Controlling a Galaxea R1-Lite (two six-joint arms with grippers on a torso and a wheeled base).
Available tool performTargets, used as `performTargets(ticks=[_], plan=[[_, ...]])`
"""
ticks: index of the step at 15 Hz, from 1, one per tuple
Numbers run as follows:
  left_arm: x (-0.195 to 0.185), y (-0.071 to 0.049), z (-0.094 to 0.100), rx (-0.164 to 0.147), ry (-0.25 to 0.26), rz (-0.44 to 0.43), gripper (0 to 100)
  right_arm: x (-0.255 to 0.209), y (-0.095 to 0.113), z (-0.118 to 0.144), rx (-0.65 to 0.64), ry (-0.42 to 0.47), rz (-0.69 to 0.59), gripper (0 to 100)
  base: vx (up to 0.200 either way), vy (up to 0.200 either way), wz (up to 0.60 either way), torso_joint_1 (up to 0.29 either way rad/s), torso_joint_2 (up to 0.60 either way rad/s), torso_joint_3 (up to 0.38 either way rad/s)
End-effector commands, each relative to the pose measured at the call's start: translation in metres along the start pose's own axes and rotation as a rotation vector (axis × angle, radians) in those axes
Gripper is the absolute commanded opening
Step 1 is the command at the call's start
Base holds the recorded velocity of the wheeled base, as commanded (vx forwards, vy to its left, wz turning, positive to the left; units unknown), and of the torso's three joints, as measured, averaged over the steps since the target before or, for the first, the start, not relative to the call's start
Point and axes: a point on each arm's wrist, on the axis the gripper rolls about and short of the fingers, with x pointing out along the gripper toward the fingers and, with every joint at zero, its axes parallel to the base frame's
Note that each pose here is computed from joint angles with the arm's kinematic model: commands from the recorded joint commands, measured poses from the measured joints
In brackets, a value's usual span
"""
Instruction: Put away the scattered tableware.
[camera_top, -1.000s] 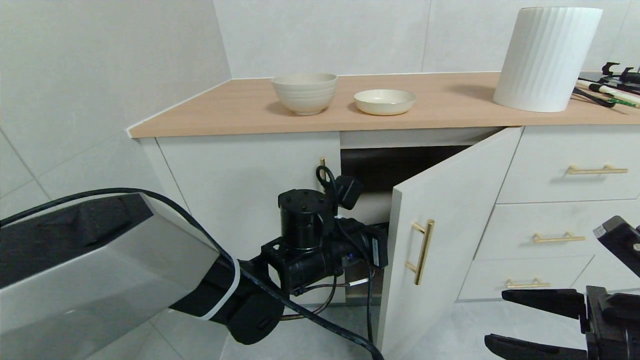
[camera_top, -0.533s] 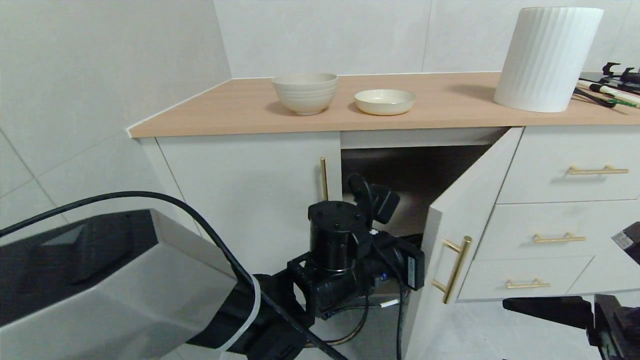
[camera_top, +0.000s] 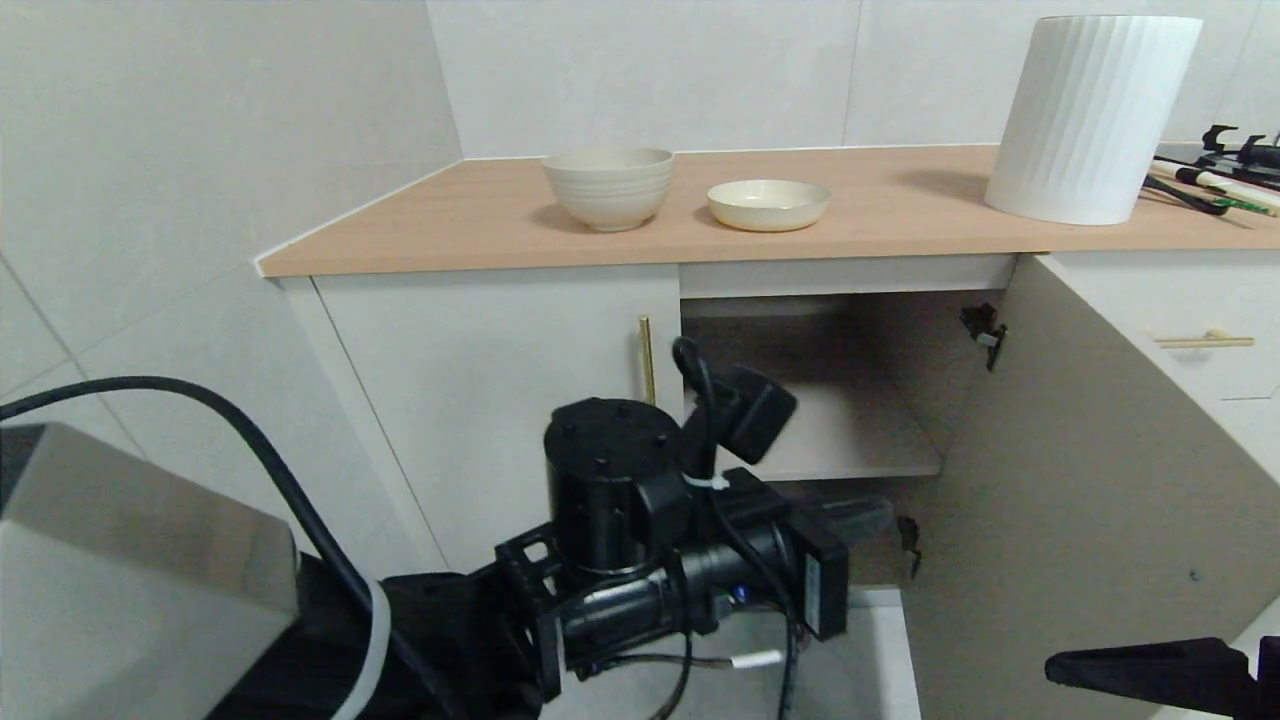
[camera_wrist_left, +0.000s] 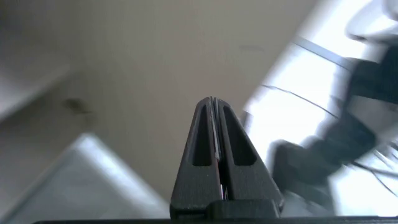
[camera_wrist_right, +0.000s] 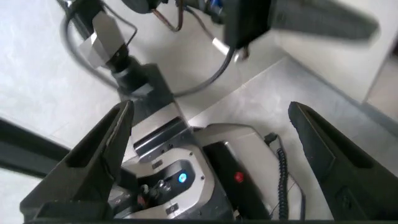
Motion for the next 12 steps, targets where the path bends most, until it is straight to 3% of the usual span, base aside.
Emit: performTargets(ticks=[1, 2, 5, 8, 12], plan=[[-0.023, 0.032, 0.018, -0.003, -0.061, 0.147, 0, 0.006, -0.003, 0.006, 0.006, -0.001, -0.041, 100, 0.0, 0.0, 0.0, 0.0, 0.0, 0.0], [-0.044, 0.042, 0.028, -0.005, -0.089, 0.208, 0, 0.017, -0.01, 0.012, 0.018, 0.009, -0.123, 100, 0.0, 0.0, 0.0, 0.0, 0.0, 0.0], [-0.11, 0.057, 0.051, -0.011, -0.145, 0.36, 0, 0.043, -0.025, 0.026, 0.032, 0.022, -0.308, 100, 0.0, 0.0, 0.0, 0.0, 0.0, 0.0], [-0.172, 0.059, 0.065, 0.005, -0.115, 0.534, 0, 0.068, -0.039, 0.049, 0.031, 0.003, -0.433, 100, 0.0, 0.0, 0.0, 0.0, 0.0, 0.0], [-0.207, 0.049, 0.073, -0.023, -0.11, 0.623, 0, 0.081, -0.048, 0.079, 0.024, -0.05, -0.467, 100, 0.0, 0.0, 0.0, 0.0, 0.0, 0.0]])
